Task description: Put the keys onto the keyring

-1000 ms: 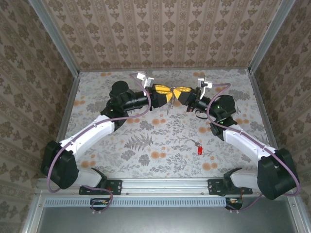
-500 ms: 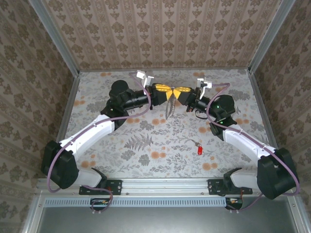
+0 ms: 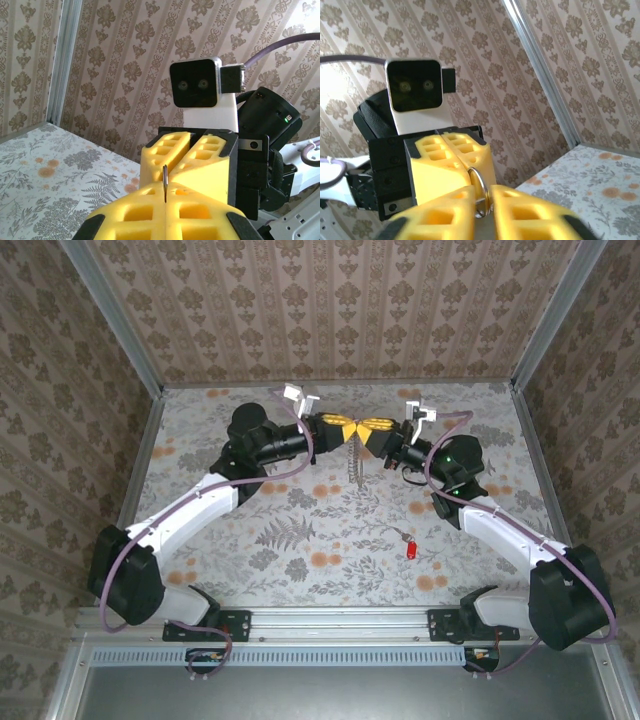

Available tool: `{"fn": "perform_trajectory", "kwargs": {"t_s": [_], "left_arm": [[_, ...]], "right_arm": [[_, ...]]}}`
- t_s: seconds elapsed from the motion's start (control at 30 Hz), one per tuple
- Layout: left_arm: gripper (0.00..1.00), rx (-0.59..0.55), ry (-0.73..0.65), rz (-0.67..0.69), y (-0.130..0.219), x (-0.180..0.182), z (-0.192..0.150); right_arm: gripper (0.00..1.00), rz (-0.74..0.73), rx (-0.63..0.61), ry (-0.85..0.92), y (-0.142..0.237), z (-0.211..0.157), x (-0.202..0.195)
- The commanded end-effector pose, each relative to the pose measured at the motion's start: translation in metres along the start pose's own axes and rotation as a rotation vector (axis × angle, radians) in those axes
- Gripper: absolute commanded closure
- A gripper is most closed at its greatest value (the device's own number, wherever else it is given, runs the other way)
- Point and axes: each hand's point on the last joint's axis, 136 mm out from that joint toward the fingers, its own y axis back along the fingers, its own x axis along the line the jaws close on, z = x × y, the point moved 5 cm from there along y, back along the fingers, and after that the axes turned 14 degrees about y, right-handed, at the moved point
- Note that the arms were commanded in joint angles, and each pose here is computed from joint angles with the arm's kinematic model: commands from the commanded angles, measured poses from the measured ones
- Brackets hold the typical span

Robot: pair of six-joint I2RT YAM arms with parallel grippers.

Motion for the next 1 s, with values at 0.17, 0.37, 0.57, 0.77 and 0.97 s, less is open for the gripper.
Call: {"fn": "perform_trajectory", "kwargs": {"t_s": [0.17,0.37,0.57,0.77,0.97], "left_arm": [[1.0,0.031,-0.114,-0.039,0.002,-0.018,0.015],[1.0,0.162,-0.175,-0.021,0.009,-0.024,0.013],[1.0,0.299,-0.208,-0.036,0.012,-0.03,0.006],[1.0,0.369,-0.194,-0.064,0.01,-0.03,0.002],[1.0,0.401,-0.175,-0.084,0.009,-0.029,-0.001]], "right_arm": [[0.57,-0.06,0.034,0.027,0.024,0.005,0.002],[0.53,-0.111,0.082,0.047,0.043,0.002,0.004],[0.53,-0.021,0.144,0.076,0.041,0.007,0.018],[0.54,0.061,0.187,0.101,0.035,0.014,0.027],[0.54,0.114,0.224,0.104,0.027,0.01,0.033]]}}
